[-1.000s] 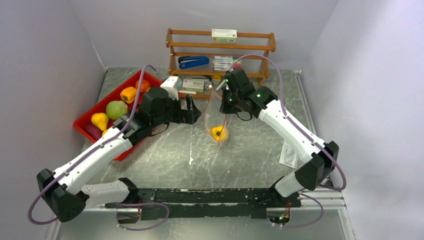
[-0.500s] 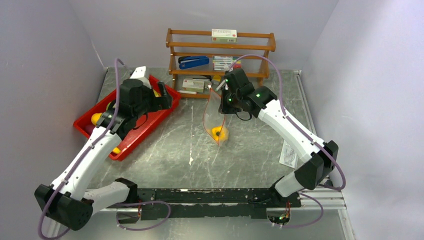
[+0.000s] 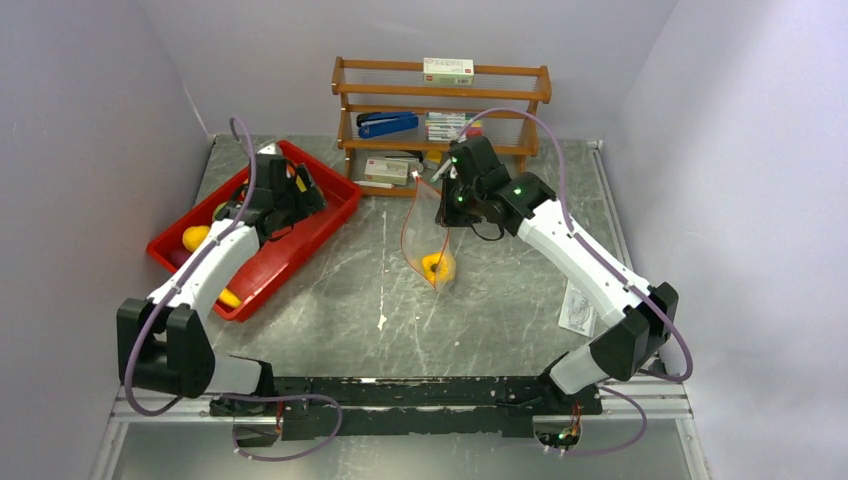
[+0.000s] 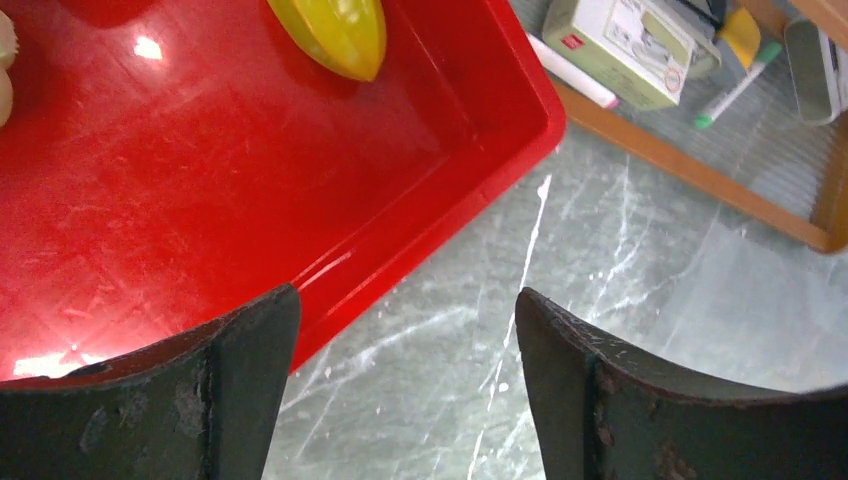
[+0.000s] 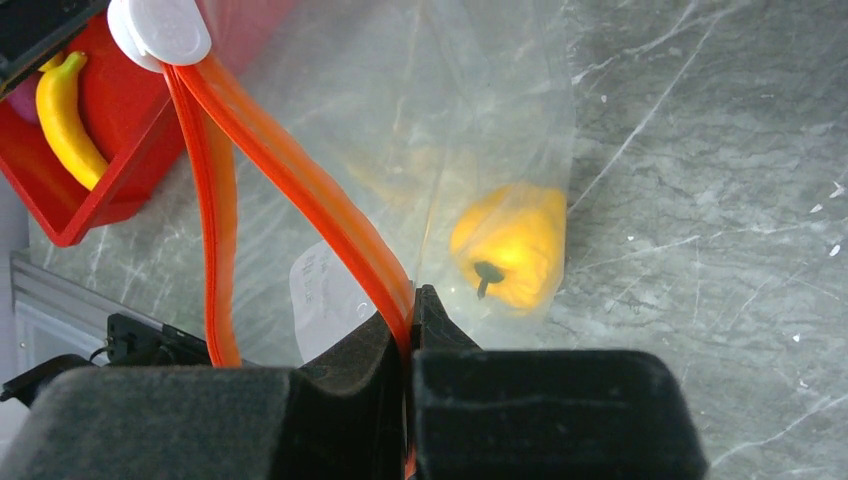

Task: Place the food in the zip-top bag and seal the zipper
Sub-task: Pick up the fake fruit from the bin.

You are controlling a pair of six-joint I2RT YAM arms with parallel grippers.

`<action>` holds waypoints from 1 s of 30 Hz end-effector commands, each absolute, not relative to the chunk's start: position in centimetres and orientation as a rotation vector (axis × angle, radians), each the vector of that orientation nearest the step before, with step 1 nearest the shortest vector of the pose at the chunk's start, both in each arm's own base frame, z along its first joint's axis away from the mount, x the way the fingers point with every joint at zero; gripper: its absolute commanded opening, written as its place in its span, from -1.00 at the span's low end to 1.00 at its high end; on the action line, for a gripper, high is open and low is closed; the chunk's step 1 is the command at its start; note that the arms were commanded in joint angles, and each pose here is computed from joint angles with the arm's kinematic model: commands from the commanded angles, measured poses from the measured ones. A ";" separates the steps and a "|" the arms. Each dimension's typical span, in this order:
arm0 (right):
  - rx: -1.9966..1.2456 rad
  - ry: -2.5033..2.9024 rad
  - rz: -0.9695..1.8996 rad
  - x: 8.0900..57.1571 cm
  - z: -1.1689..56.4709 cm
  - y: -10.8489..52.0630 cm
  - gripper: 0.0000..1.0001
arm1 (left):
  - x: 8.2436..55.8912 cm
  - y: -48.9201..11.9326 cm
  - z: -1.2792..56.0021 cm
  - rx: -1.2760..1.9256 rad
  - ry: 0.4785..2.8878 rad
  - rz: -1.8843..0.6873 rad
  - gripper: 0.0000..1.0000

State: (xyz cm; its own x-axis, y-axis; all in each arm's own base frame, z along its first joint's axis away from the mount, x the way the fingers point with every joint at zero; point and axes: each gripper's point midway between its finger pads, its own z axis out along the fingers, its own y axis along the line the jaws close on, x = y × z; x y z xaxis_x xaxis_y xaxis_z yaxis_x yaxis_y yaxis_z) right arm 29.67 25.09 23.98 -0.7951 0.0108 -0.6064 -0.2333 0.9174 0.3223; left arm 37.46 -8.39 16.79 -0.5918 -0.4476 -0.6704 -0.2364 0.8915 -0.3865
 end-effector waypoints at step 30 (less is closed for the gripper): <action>-0.169 2.386 0.619 28.2 25.9 26.4 -1.00 | 52.2 -3.3 8.1 -0.678 2.216 -0.289 0.49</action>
